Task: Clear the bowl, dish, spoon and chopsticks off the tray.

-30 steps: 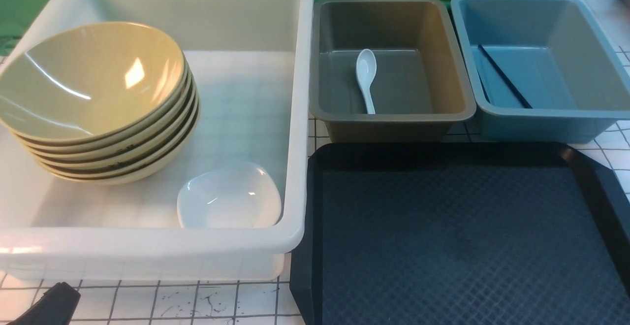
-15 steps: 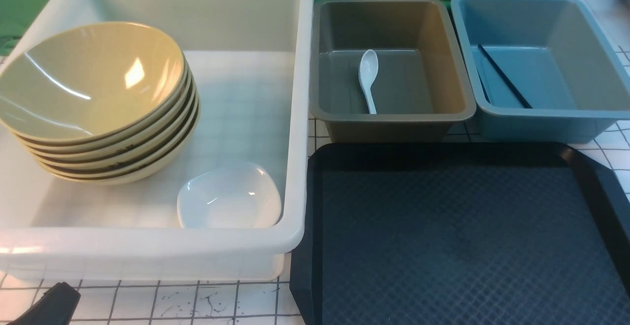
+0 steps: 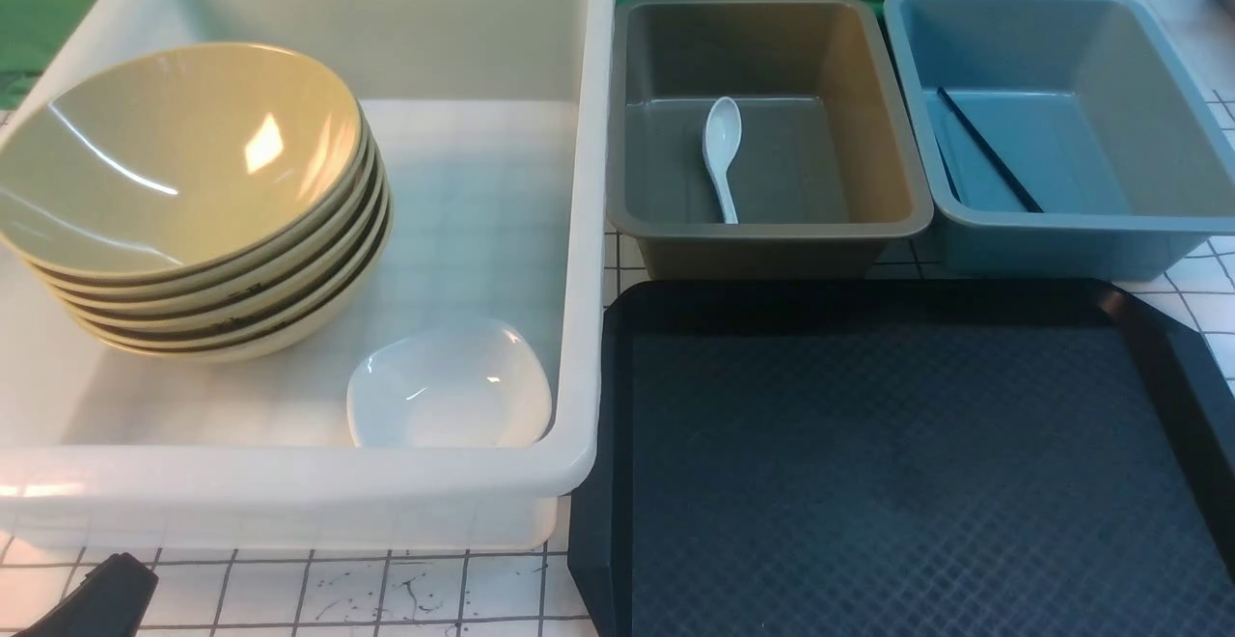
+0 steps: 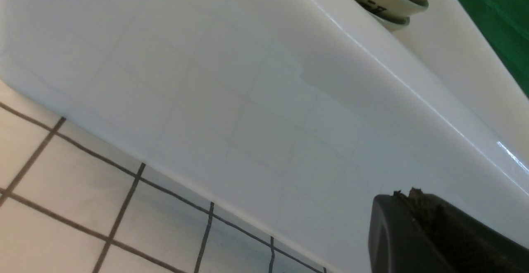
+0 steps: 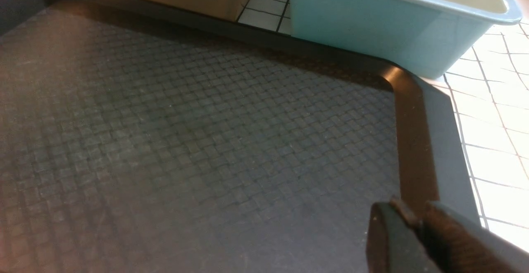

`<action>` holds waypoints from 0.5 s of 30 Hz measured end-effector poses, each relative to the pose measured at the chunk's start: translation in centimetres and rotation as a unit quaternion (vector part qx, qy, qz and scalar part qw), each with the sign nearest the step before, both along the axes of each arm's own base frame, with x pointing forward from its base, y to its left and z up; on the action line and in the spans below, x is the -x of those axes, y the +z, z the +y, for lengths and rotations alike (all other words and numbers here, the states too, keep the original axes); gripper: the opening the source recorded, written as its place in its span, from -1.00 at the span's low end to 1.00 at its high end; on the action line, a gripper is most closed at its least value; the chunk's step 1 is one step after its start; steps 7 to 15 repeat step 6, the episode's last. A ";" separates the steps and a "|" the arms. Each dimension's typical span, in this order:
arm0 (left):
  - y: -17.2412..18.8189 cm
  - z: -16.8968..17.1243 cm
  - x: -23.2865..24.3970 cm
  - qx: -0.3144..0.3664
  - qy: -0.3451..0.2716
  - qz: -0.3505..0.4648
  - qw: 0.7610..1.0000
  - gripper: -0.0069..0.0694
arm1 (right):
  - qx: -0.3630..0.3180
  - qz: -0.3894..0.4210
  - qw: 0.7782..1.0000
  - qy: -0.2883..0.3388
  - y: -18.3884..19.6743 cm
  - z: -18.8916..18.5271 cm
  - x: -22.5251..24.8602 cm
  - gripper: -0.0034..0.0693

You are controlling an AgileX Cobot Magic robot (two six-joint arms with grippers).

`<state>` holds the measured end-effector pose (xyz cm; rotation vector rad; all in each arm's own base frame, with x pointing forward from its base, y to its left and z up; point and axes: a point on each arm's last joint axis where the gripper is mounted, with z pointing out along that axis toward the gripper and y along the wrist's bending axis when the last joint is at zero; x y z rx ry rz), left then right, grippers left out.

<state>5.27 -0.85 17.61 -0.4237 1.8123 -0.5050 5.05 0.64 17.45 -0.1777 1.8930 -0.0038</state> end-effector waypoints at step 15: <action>0.0 0.0 0.0 0.000 0.000 0.000 1.000 -0.82 | 0.000 0.000 1.000 0.000 0.0 0.0 0.0 -0.56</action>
